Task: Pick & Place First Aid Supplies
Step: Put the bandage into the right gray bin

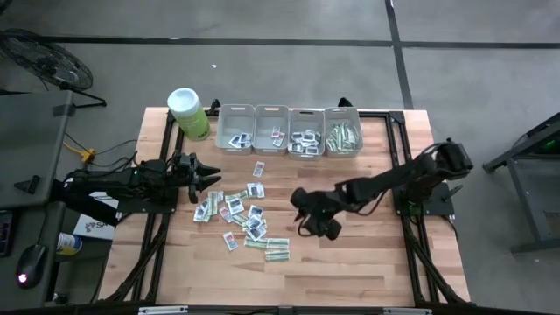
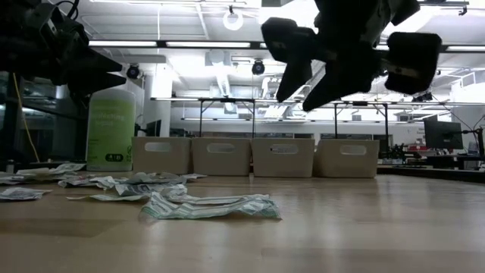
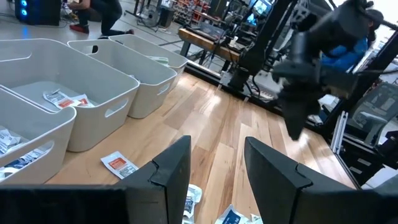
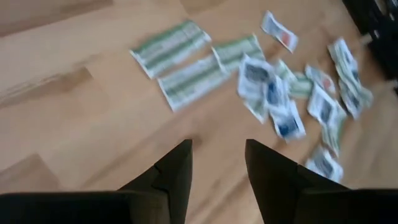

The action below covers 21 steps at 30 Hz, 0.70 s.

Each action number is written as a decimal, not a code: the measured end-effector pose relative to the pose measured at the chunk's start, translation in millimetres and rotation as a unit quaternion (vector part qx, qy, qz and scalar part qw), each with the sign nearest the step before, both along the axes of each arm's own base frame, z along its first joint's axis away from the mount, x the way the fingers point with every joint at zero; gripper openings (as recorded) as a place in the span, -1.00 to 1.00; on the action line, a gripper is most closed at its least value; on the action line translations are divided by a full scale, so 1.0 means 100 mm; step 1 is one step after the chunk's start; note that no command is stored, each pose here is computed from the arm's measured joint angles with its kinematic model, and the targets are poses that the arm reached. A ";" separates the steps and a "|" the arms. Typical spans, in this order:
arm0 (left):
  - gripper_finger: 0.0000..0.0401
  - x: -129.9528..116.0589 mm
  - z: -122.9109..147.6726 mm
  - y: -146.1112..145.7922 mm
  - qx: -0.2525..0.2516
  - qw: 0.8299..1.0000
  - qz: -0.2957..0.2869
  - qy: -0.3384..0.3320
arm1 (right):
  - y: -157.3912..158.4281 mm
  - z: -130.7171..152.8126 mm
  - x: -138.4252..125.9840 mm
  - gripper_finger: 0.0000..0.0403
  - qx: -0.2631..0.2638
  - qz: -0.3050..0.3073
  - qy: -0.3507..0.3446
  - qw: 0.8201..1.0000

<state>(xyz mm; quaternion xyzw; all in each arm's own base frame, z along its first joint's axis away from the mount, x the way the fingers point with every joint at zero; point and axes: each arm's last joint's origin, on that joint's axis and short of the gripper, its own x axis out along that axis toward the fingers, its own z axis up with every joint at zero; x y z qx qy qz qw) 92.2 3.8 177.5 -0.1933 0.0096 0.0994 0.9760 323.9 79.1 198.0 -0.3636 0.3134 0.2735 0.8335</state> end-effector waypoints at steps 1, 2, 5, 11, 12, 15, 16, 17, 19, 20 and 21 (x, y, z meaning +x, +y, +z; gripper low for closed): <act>-0.25 0.00 0.00 0.00 0.000 1.000 0.000 0.000 | 0.04 -0.04 0.02 -0.29 -0.002 0.009 -0.003 1.000; -0.25 0.00 0.00 0.00 0.000 1.000 0.000 0.000 | 0.08 -0.07 0.04 -0.29 -0.002 0.016 -0.005 1.000; -0.25 0.00 0.00 0.00 0.000 1.000 0.000 0.000 | 0.16 -0.16 0.10 -0.29 0.006 0.020 -0.002 1.000; -0.25 0.00 0.00 0.00 0.000 1.000 0.000 0.000 | 0.26 -0.17 0.38 -0.29 0.125 -0.117 0.035 0.985; -0.25 0.00 0.00 0.00 0.000 1.000 0.000 0.000 | 0.27 -0.17 0.44 -0.29 0.152 -0.150 0.044 0.976; -0.25 0.00 0.00 0.00 0.000 1.000 0.000 0.000 | 0.32 -0.22 0.57 -0.29 0.222 -0.233 0.075 0.944; -0.25 0.00 0.00 0.00 0.000 1.000 0.000 0.000 | 0.34 -0.25 0.60 -0.29 0.241 -0.255 0.086 0.933; -0.25 0.00 0.00 0.00 0.000 1.000 0.000 0.000 | 0.37 -0.27 0.63 -0.29 0.255 -0.264 0.094 0.926; -0.25 0.00 0.00 0.00 0.000 1.000 0.000 0.000 | 0.43 -0.32 0.62 -0.29 0.258 -0.247 0.118 0.927; -0.25 0.00 0.00 0.00 0.000 1.000 0.000 0.000 | 0.46 -0.34 0.60 -0.29 0.244 -0.224 0.129 0.935; -0.25 0.00 0.00 0.00 0.000 1.000 0.000 0.000 | 0.49 -0.36 0.57 -0.29 0.222 -0.199 0.132 0.945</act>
